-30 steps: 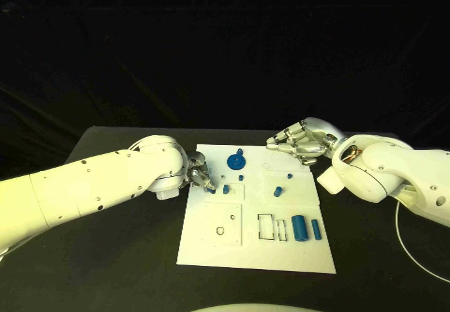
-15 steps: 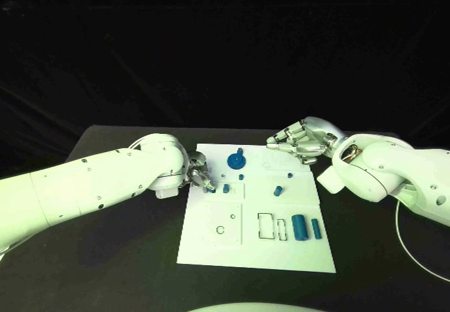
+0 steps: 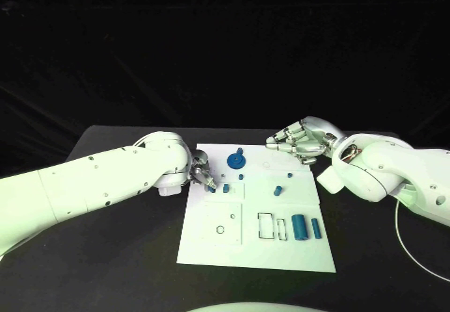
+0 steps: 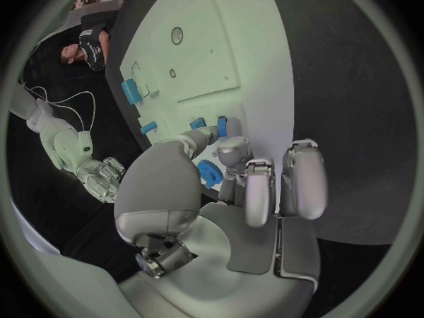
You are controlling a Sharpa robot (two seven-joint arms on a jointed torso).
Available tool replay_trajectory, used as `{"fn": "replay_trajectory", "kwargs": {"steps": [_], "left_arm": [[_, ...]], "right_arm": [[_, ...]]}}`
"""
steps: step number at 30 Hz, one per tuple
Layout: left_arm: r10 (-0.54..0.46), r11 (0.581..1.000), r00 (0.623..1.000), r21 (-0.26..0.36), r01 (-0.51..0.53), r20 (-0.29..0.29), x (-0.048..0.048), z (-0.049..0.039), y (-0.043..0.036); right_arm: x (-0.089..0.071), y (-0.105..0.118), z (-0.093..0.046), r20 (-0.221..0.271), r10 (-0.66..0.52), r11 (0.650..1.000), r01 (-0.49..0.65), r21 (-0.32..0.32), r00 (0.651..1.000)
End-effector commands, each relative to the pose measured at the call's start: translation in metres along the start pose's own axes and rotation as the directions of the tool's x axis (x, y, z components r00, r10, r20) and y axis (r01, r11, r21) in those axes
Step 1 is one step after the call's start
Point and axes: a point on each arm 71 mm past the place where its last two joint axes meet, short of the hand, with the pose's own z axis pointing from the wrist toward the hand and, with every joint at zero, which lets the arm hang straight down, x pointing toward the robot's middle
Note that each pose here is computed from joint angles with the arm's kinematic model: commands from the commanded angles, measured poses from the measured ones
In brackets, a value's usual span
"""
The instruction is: Assemble the parts on the task board
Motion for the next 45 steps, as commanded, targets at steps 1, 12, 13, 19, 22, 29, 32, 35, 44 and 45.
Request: {"fn": "replay_trajectory", "kwargs": {"steps": [1,12,13,19,22,29,32,35,44,45], "left_arm": [[0.024,1.0,0.998,-0.017,-0.025,-0.052,0.0078,0.0041,0.0005],[0.043,0.999,0.996,-0.021,-0.045,-0.08,0.0094,0.0069,-0.0018],[0.045,0.999,0.996,-0.022,-0.047,-0.082,0.0095,0.0069,-0.0017],[0.046,0.998,0.995,-0.027,-0.048,-0.085,0.0093,0.0074,-0.0001],[0.042,0.999,0.996,-0.031,-0.044,-0.081,0.0087,0.0077,0.0007],[0.022,0.999,0.998,-0.037,-0.024,-0.056,0.0062,0.0082,0.0031],[0.008,0.999,0.999,-0.037,-0.01,-0.037,0.0043,0.008,0.0037],[-0.008,0.999,1.0,-0.035,0.008,-0.014,0.0021,0.0072,0.0045],[-0.087,0.996,0.995,-0.004,0.087,0.058,-0.0061,-0.0023,0.0057],[-0.094,0.996,0.994,0.0,0.094,0.064,-0.0075,-0.004,0.0059]], "right_arm": [[0.002,0.001,0.0,-0.016,-0.008,1.0,0.008,-0.006,1.0],[0.002,0.001,-0.001,-0.019,-0.008,1.0,0.008,-0.005,1.0],[0.002,0.001,-0.001,-0.02,-0.008,1.0,0.008,-0.005,1.0],[0.002,0.001,-0.001,-0.02,-0.008,1.0,0.008,-0.006,1.0],[0.002,0.001,-0.001,-0.02,-0.008,1.0,0.008,-0.006,1.0],[0.002,0.001,0.0,-0.019,-0.008,1.0,0.008,-0.006,1.0],[0.002,0.001,0.0,-0.019,-0.008,1.0,0.008,-0.006,1.0],[0.002,0.001,0.0,-0.017,-0.008,1.0,0.008,-0.007,1.0],[0.002,0.001,0.001,-0.02,-0.008,1.0,0.008,-0.007,1.0],[0.002,0.001,0.001,-0.021,-0.008,1.0,0.008,-0.007,1.0]]}}
